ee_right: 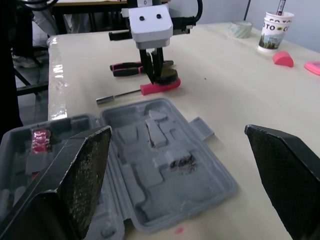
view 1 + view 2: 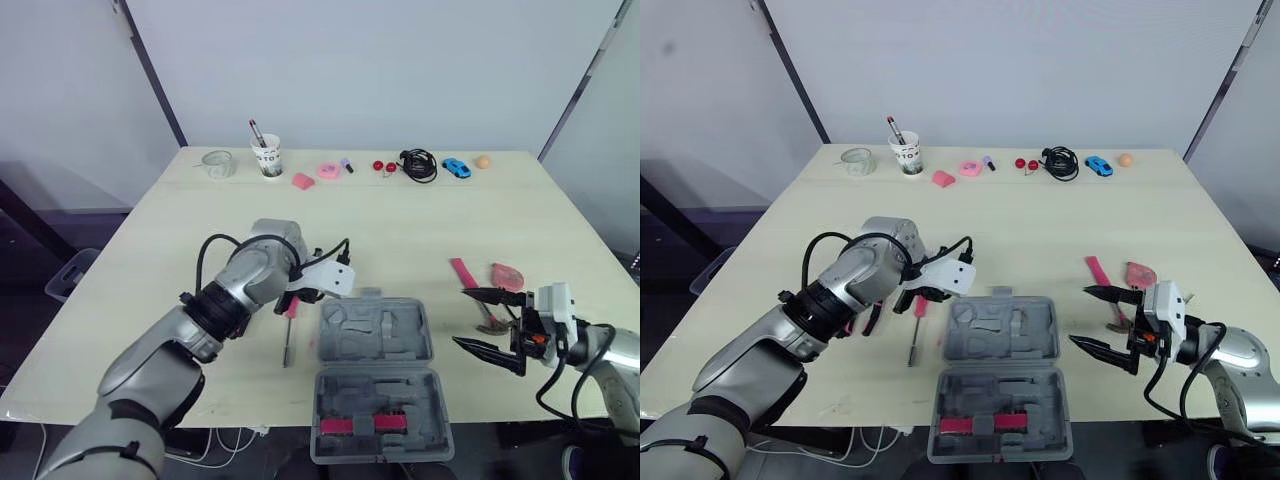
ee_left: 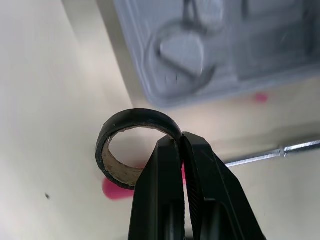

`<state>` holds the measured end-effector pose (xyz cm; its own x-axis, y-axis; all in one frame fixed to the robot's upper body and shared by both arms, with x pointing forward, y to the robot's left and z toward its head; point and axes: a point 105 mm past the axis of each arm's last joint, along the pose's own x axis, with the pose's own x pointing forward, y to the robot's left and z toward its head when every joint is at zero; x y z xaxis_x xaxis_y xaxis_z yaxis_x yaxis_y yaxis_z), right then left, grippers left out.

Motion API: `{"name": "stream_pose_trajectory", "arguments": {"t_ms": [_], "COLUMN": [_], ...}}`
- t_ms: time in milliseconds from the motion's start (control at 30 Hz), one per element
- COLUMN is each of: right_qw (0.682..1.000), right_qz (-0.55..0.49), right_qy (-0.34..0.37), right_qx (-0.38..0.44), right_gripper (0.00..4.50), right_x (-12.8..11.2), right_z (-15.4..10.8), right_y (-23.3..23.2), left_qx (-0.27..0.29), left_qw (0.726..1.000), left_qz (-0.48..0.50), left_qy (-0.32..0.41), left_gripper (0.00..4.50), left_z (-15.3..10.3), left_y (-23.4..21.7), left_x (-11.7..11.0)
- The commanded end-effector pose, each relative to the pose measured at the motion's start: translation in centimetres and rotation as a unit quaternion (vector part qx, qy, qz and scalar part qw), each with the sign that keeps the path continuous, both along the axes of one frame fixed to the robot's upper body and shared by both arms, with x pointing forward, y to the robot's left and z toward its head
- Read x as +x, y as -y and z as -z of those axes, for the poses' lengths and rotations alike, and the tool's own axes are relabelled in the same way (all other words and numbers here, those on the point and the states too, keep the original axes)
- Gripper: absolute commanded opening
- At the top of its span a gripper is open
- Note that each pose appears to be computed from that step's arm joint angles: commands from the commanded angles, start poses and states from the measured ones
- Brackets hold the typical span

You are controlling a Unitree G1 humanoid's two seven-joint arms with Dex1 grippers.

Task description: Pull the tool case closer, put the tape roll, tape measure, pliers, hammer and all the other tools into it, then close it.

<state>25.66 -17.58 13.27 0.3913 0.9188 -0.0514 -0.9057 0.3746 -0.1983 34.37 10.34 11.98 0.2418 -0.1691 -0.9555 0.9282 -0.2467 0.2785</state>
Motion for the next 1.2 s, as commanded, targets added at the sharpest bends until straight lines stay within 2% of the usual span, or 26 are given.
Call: {"name": "stream_pose_trajectory", "arguments": {"t_ms": [33,167,433,833,1200], "right_qw": [1.000,1.000,1.000,1.000,1.000], "right_qz": [-0.008,-0.005,0.002,0.010,0.019], "right_qy": [0.018,0.019,0.020,0.021,0.022], "right_qx": [0.003,0.002,0.002,0.002,-0.001], "right_gripper": [4.50,4.50,4.50,4.50,4.50], "right_x": [-0.1,-0.1,-0.2,-0.3,-0.4], "right_z": [-1.0,-1.2,-1.4,-1.5,-1.6], "right_y": [-0.4,-0.4,-0.6,-0.7,-0.4], "left_qx": [-0.029,-0.055,-0.103,-0.122,-0.162], "left_qw": [0.999,0.997,0.990,0.983,0.964], "left_qz": [0.015,0.008,-0.026,-0.044,-0.076], "left_qy": [-0.009,-0.047,-0.096,-0.130,-0.195], "left_gripper": [0.05,0.05,0.05,0.05,0.05], "left_z": [-1.2,-0.4,-0.5,0.1,1.6], "left_y": [1.5,2.1,2.4,1.8,1.6], "left_x": [-0.6,-1.3,-0.9,0.7,0.4]}}
